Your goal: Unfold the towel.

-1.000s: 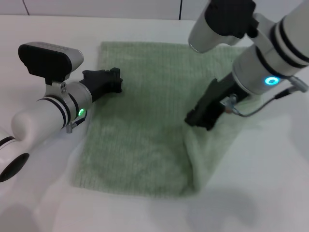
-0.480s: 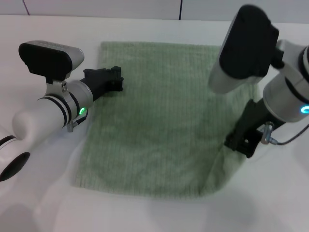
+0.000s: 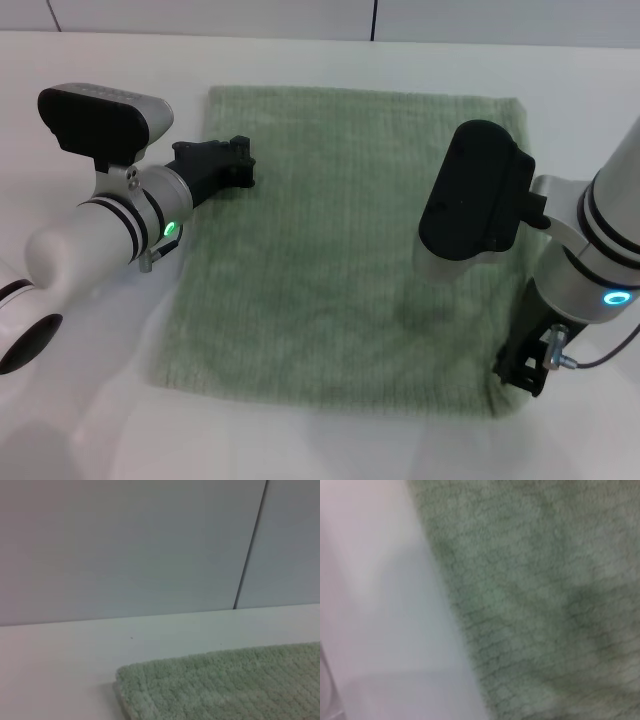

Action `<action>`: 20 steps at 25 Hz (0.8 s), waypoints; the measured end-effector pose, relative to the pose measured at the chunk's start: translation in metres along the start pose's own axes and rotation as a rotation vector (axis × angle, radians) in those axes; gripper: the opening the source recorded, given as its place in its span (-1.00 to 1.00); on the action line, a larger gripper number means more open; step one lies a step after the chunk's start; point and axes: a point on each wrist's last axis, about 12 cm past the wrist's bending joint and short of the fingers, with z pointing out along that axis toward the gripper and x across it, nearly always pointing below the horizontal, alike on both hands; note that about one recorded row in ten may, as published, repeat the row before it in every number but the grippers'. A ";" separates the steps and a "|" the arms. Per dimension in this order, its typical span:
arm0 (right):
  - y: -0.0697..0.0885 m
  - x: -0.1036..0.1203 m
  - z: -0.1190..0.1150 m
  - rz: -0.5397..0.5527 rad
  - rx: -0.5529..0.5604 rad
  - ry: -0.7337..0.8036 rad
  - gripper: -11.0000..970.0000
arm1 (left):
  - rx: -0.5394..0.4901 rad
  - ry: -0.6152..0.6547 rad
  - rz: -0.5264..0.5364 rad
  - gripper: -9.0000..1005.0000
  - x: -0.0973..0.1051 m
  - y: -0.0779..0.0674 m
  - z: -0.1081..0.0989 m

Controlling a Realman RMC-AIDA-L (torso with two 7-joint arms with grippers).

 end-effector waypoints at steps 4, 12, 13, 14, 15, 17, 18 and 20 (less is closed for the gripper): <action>0.000 -0.004 -0.007 -0.012 0.028 -0.023 -0.81 | 0.000 -0.002 -0.002 -0.97 0.000 0.000 0.000; -0.005 -0.007 -0.013 -0.024 0.109 -0.032 -0.37 | -0.005 -0.007 -0.008 -0.97 -0.001 0.001 0.000; -0.006 -0.008 -0.016 -0.023 0.131 -0.044 -0.35 | -0.005 -0.007 -0.008 -0.97 -0.001 0.001 0.000; -0.009 -0.009 -0.018 -0.021 0.155 -0.059 -0.33 | -0.006 -0.007 -0.009 -0.97 -0.001 0.002 0.000; -0.013 -0.011 -0.021 -0.014 0.202 -0.095 -0.31 | -0.006 -0.007 -0.009 -0.97 -0.001 0.002 0.000; -0.023 -0.014 -0.025 0.006 0.288 -0.176 -0.27 | -0.006 -0.007 -0.009 -0.97 -0.001 0.002 0.000; -0.029 -0.016 -0.026 0.015 0.333 -0.228 -0.25 | -0.006 -0.008 -0.010 -0.97 -0.001 0.002 -0.001; -0.042 -0.019 -0.028 0.047 0.430 -0.374 -0.21 | -0.005 -0.010 -0.010 -0.97 -0.001 0.002 -0.001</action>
